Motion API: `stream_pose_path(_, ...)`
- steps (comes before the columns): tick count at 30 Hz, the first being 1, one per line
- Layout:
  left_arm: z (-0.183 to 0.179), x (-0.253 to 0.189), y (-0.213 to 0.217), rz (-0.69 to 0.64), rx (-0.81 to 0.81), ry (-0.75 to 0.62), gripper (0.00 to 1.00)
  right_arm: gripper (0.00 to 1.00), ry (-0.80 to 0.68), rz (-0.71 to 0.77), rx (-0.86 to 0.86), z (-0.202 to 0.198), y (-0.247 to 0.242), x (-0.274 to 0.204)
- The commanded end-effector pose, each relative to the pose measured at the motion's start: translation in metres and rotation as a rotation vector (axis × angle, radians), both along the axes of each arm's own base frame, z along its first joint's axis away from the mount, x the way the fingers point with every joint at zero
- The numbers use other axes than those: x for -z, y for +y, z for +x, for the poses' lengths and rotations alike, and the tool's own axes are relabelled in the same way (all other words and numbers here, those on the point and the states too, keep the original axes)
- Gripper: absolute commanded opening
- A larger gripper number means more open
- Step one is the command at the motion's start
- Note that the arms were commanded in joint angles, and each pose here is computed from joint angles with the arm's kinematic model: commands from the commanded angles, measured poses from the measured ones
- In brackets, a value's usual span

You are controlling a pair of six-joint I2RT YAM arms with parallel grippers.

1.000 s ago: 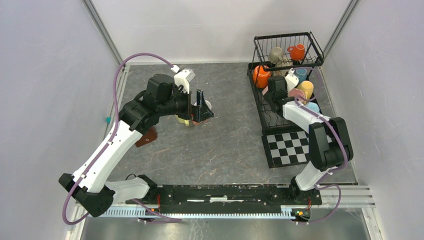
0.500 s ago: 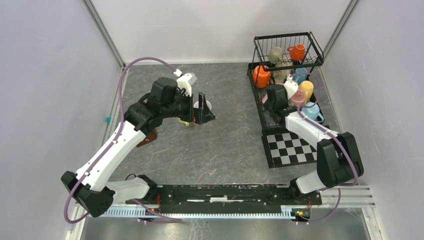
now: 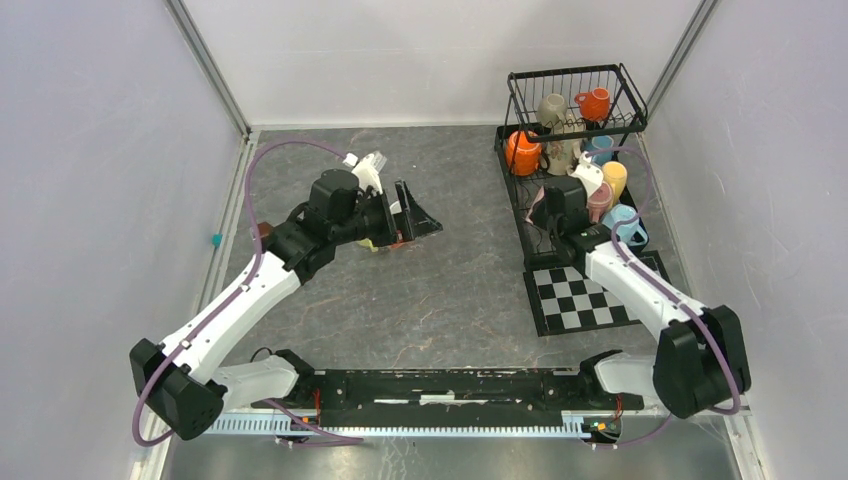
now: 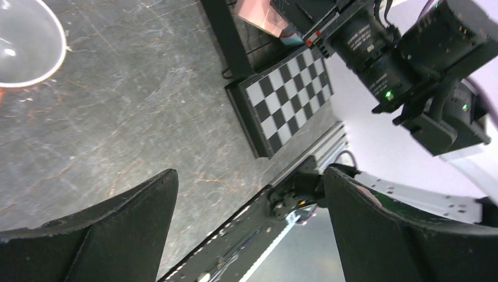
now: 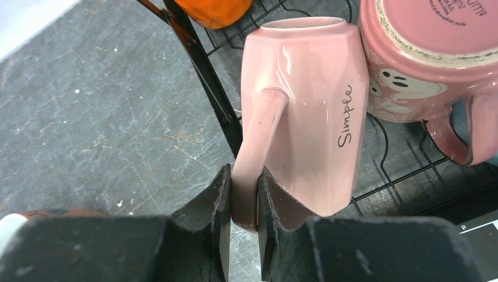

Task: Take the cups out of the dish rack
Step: Unload the cup from the dish rack, then place the cup at the center of the board.

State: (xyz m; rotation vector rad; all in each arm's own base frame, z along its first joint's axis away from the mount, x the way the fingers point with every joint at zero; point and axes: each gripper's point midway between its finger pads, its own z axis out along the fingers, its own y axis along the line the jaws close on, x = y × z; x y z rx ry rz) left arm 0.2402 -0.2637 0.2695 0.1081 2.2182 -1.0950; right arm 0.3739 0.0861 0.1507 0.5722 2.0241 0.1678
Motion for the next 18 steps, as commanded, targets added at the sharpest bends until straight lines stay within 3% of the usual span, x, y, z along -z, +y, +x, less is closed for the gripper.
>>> stream_pose_path(1, 0.009, -0.039, -0.021, -0.261, -0.044, 0.025, 1.0, 0.0, -0.178, 0.018, -0.007, 0.008, -0.001, -0.057)
stream_pose_path(11, 0.026, -0.049, -0.05, -0.542, -0.067, 0.197, 1.0, 0.0, -0.262, 0.102, -0.123, 0.002, 0.02, -0.097)
stream_pose_path(18, 0.053, -0.053, -0.061, -0.803, -0.18, 0.41, 1.0, 0.0, -0.342, 0.233, -0.187, -0.006, 0.037, -0.129)
